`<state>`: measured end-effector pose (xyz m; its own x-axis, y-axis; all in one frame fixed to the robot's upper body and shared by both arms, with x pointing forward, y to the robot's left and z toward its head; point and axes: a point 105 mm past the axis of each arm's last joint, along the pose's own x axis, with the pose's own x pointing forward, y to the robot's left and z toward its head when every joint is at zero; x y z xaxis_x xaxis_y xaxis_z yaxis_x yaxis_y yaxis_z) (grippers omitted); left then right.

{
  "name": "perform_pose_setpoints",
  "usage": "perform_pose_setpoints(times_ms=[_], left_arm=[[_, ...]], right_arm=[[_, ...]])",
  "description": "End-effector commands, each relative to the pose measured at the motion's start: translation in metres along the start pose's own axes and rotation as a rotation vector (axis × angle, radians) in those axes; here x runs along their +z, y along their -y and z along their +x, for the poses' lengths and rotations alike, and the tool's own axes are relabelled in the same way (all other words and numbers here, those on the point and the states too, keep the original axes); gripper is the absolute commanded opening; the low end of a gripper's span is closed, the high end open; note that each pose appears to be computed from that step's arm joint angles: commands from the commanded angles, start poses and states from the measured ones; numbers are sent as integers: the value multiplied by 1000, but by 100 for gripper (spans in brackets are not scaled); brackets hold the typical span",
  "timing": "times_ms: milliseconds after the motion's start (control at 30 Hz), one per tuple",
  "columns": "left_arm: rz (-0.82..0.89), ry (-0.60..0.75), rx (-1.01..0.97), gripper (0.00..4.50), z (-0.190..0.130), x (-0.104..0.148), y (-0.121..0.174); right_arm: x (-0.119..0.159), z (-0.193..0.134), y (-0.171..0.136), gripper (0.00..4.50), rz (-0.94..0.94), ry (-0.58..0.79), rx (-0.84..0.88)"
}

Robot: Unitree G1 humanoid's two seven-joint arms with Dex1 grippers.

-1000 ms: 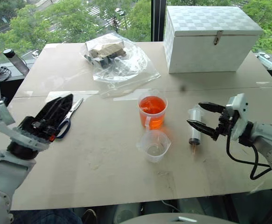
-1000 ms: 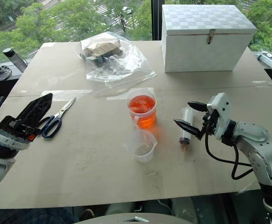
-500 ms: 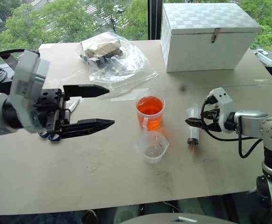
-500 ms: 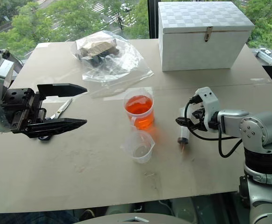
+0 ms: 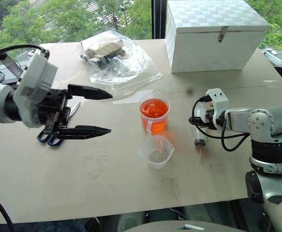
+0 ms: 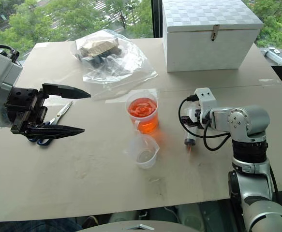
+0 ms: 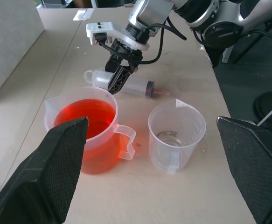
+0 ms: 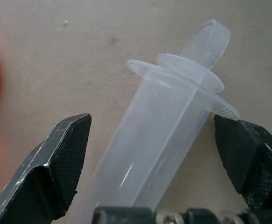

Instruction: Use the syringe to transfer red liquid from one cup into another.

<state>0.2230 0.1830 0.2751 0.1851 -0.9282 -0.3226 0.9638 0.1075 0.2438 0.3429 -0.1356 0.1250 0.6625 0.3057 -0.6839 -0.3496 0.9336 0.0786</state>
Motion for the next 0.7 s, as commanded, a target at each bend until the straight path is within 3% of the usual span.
perform_pose_setpoints(times_ms=[33, 133, 167, 367, 500, 700], left_arm=[[44, 24, 1, 450, -4, 11, 3], [41, 20, 5, 450, -5, 10, 3], [40, 20, 5, 450, -5, 9, 3], [47, 47, -12, 450, -2, 13, 2], [56, 93, -19, 450, 0, 22, 1], [16, 261, 101, 450, 1, 35, -15]], right_arm=[[3, -4, 2, 334, -67, -20, -7], [11, -11, 8, 181, -164, -10, -14], [13, -14, 10, 155, -193, -9, -12], [15, -41, 6, 147, -512, -4, 189], [16, -44, 15, 147, -595, 27, 216], [79, -85, -23, 147, -490, 588, 469]])
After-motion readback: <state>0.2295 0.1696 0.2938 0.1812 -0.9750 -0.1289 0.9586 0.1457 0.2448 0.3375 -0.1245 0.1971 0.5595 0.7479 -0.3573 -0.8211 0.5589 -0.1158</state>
